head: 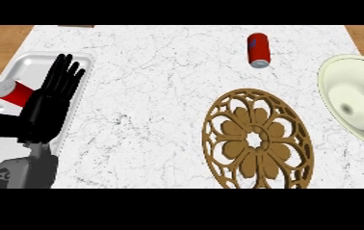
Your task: Pick the croissant from the placemat and place it in the bowl
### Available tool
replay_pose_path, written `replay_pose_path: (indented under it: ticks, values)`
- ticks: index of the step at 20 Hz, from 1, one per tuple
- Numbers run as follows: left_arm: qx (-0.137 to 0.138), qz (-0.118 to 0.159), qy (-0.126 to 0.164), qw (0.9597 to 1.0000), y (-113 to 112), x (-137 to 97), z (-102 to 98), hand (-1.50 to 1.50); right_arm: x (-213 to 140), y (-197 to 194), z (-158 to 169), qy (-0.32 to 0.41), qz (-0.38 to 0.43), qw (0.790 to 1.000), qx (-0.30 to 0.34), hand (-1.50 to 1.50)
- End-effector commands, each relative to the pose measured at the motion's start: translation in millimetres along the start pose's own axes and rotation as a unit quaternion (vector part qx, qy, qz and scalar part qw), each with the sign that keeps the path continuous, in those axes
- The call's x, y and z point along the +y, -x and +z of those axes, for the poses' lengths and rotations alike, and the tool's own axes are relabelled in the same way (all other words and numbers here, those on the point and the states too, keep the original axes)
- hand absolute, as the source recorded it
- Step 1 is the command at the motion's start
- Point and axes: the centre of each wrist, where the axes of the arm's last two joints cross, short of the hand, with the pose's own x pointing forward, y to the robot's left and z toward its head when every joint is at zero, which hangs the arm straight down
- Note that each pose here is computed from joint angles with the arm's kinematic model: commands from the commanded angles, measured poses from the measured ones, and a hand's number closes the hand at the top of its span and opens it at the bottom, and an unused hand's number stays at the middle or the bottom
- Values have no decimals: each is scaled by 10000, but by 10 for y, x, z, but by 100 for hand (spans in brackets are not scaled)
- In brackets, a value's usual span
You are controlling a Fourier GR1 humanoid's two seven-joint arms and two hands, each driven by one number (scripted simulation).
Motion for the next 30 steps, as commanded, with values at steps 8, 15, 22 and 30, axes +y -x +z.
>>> replay_pose_path:
  ticks: [8, 15, 22, 30]
  values:
    - [-118, -49, 135, 9998, 5, -88, 61, 0, 512, 173, -240, -1514, -479, 9854, 609, -150]
    - [-61, -78, 115, 9999, -172, 83, -4, 0, 436, 162, -315, -470, -2193, 9743, -212, -150]
    - [5, 46, -31, 10000, -18, -61, -74, 0, 1, 411, -189, 440, -3934, 9183, 29, -150]
    - [-44, -37, 10, 10000, -131, -25, -24, 0, -536, 985, 425, 925, -3863, 9158, 586, -150]
